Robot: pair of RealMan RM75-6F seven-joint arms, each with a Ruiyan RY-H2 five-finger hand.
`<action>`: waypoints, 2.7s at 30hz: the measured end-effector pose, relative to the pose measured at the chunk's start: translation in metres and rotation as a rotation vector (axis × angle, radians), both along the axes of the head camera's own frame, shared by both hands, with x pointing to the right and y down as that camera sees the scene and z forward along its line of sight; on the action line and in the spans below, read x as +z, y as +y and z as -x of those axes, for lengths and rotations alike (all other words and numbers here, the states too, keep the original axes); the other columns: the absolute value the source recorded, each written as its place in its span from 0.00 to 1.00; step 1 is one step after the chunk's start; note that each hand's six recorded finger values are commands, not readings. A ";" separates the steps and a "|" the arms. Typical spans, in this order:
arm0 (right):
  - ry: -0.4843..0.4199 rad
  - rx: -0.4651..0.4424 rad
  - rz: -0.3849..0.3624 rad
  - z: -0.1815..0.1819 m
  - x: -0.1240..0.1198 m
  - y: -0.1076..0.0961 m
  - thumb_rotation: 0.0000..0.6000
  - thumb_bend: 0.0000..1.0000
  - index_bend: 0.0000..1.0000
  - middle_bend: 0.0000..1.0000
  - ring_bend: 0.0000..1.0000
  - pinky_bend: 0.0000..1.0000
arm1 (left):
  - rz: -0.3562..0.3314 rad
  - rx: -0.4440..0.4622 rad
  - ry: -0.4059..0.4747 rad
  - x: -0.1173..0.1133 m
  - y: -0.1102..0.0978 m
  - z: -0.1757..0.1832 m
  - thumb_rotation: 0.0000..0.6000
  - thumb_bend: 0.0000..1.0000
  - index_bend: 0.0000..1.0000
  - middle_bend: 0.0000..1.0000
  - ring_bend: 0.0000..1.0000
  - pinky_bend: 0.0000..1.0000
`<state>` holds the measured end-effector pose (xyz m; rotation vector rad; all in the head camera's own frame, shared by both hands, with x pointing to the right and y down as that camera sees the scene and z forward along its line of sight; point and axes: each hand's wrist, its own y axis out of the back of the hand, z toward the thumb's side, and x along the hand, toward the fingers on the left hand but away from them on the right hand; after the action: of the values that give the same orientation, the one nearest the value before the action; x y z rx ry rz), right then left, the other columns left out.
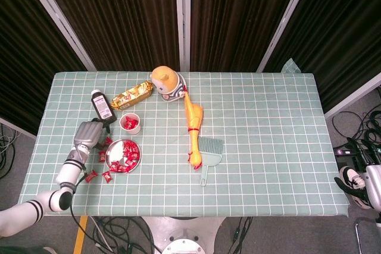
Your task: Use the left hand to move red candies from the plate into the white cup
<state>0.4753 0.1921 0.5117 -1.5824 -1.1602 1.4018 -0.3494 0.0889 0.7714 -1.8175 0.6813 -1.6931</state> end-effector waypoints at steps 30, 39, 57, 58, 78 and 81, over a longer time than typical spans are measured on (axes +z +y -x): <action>0.001 -0.002 -0.004 0.000 -0.002 0.000 1.00 0.10 0.10 0.24 0.08 0.33 | -0.003 0.003 -0.023 0.007 0.004 0.001 1.00 0.22 0.53 0.31 0.21 0.40; -0.001 -0.007 -0.002 0.002 -0.002 0.000 1.00 0.10 0.10 0.24 0.08 0.33 | 0.001 0.000 -0.037 0.012 0.008 0.005 1.00 0.26 0.54 0.31 0.21 0.40; 0.002 -0.004 -0.004 0.001 -0.003 0.001 1.00 0.10 0.10 0.24 0.08 0.33 | -0.023 0.016 -0.037 0.012 0.007 0.003 1.00 0.28 0.53 0.27 0.17 0.40; 0.002 -0.004 -0.004 0.001 -0.003 0.001 1.00 0.10 0.10 0.24 0.08 0.34 | -0.024 0.018 -0.037 0.013 0.008 0.003 1.00 0.28 0.54 0.27 0.17 0.40; -0.008 -0.009 -0.006 0.002 -0.005 0.000 1.00 0.10 0.10 0.24 0.08 0.34 | -0.063 -0.013 -0.005 0.002 0.008 0.010 1.00 0.34 0.62 0.28 0.17 0.40; -0.011 -0.013 -0.006 0.003 -0.005 0.000 1.00 0.10 0.10 0.24 0.08 0.34 | -0.097 -0.024 0.010 -0.011 0.004 0.013 1.00 0.35 0.62 0.28 0.17 0.40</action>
<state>0.4718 0.1923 0.5069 -1.5928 -1.1580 1.3809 -0.3622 0.0934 0.7608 -1.7580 0.7785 -1.6381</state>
